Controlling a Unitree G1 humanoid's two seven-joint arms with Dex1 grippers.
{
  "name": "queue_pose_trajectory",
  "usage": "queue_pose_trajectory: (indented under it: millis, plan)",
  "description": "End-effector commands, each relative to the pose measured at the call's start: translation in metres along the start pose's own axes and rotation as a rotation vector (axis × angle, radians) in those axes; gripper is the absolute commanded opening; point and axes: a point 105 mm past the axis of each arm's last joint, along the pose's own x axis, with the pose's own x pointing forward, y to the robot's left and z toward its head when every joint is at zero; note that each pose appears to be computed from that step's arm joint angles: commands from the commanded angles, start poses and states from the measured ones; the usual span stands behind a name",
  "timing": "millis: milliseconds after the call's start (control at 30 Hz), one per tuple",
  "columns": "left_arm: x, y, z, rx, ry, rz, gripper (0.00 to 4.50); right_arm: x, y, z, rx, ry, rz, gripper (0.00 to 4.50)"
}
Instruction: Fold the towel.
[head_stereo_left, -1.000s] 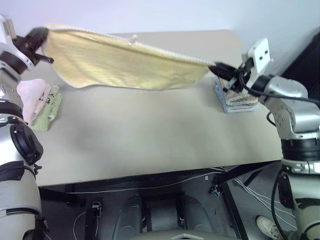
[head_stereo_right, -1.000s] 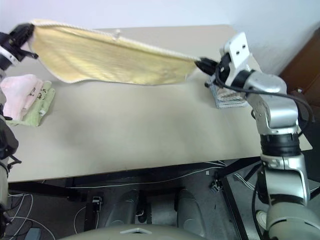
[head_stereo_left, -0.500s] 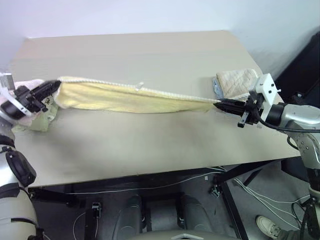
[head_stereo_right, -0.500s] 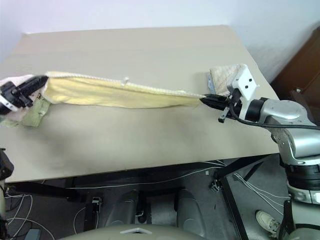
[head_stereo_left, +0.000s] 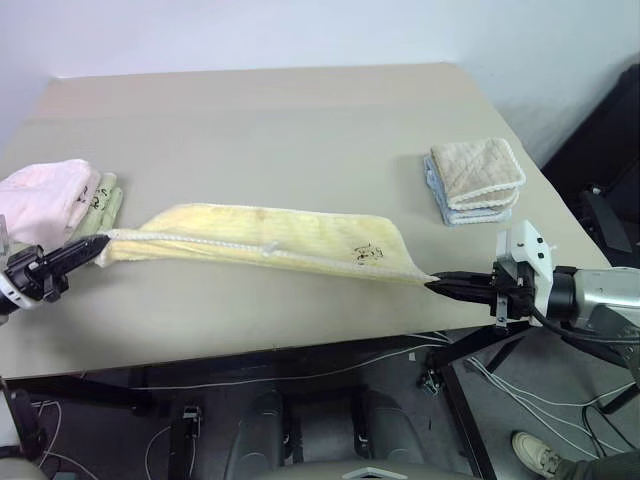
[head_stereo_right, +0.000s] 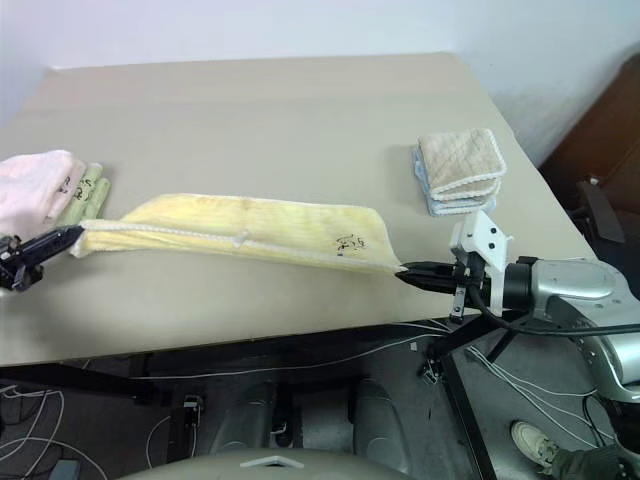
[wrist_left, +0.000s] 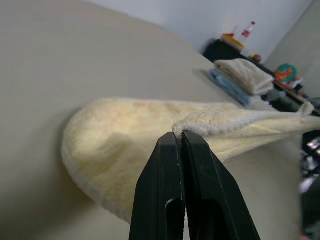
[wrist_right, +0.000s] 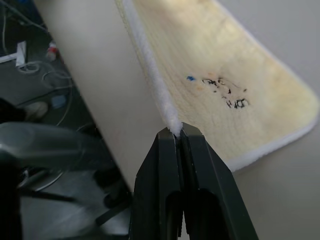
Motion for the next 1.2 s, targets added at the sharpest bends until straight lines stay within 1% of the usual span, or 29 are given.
queue_pose_trajectory:
  millis: [33, 133, 233, 367, 467, 600, 700, 800, 933, 1200]
  plan:
    - [-0.013, -0.015, 0.009, 0.027, 0.049, -0.019, 0.02, -0.017, -0.006, 0.003, -0.017, 0.023, -0.047, 0.00]
    - [-0.021, -0.023, 0.000, -0.010, 0.116, -0.020, 0.02, -0.022, 0.003, -0.008, -0.002, 0.071, -0.014, 0.00]
    - [-0.026, -0.028, -0.004, -0.029, 0.147, -0.018, 0.02, -0.025, 0.010, -0.011, 0.006, 0.086, 0.014, 0.00]
    - [-0.039, -0.033, -0.014, -0.048, 0.238, 0.008, 0.02, -0.033, 0.025, -0.017, 0.012, 0.121, 0.056, 0.00]
    - [-0.041, -0.036, -0.014, -0.052, 0.263, 0.008, 0.02, -0.040, 0.033, -0.026, 0.017, 0.168, 0.083, 0.00]
    - [-0.041, -0.036, -0.009, -0.046, 0.260, 0.004, 0.02, -0.044, 0.034, -0.032, 0.009, 0.193, 0.083, 0.00]
    - [-0.038, -0.034, -0.005, -0.026, 0.259, 0.005, 0.02, -0.043, 0.024, -0.031, -0.009, 0.184, 0.053, 0.00]
    - [-0.032, -0.026, 0.003, 0.001, 0.224, 0.012, 0.02, -0.042, 0.012, -0.029, -0.030, 0.173, 0.022, 0.00]
    - [-0.021, -0.014, 0.005, -0.007, 0.201, 0.021, 0.02, -0.039, -0.012, -0.032, -0.057, 0.188, -0.035, 0.00]
    - [-0.005, 0.001, 0.012, -0.004, 0.188, 0.036, 0.02, -0.013, -0.043, -0.005, -0.113, 0.077, -0.077, 0.00]
